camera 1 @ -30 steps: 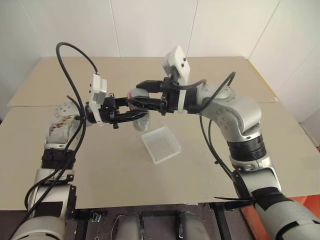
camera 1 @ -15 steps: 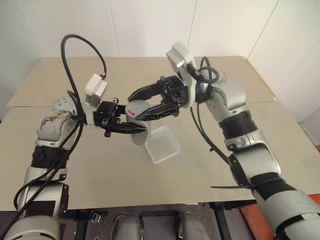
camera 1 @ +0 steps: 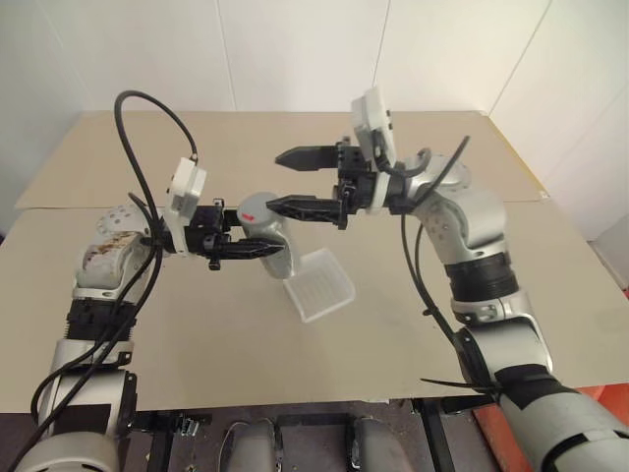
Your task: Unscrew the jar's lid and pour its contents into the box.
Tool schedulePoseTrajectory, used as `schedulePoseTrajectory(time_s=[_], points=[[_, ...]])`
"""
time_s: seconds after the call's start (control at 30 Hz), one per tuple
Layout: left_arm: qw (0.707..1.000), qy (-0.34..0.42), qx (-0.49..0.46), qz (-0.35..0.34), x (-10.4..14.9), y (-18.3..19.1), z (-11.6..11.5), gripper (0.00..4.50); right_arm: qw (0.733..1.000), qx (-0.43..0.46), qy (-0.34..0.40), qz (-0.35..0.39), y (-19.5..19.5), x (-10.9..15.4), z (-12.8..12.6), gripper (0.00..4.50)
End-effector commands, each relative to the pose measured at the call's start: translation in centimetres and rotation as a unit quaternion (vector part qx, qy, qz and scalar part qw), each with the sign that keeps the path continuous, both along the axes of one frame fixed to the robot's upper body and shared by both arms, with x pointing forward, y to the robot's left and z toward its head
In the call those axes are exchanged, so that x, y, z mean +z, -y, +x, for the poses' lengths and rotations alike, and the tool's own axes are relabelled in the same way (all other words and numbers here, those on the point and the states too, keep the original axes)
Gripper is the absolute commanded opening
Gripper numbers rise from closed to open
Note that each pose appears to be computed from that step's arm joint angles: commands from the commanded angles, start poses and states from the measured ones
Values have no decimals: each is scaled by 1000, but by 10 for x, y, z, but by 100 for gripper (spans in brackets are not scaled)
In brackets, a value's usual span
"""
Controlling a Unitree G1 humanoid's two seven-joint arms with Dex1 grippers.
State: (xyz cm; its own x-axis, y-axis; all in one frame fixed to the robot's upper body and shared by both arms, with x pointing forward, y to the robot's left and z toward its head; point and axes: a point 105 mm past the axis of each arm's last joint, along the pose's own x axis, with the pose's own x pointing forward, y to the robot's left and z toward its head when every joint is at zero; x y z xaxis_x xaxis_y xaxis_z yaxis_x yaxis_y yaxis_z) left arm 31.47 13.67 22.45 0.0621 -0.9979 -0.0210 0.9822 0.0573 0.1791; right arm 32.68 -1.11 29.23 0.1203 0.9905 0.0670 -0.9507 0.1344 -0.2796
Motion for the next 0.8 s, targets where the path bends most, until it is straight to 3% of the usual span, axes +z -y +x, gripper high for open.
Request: schedulePoseTrajectory(time_s=[0.03,0.33,0.8], points=[[999,33,12,-3,12,-3,3,245,999,-13,28,20,-3,18,-21,447],[999,49,16,4,17,1,10,245,997,-68,32,-13,-29,8,-32,447],[999,48,19,2,20,-2,6,245,991,-132,14,-14,-32,-1,-11,447]])
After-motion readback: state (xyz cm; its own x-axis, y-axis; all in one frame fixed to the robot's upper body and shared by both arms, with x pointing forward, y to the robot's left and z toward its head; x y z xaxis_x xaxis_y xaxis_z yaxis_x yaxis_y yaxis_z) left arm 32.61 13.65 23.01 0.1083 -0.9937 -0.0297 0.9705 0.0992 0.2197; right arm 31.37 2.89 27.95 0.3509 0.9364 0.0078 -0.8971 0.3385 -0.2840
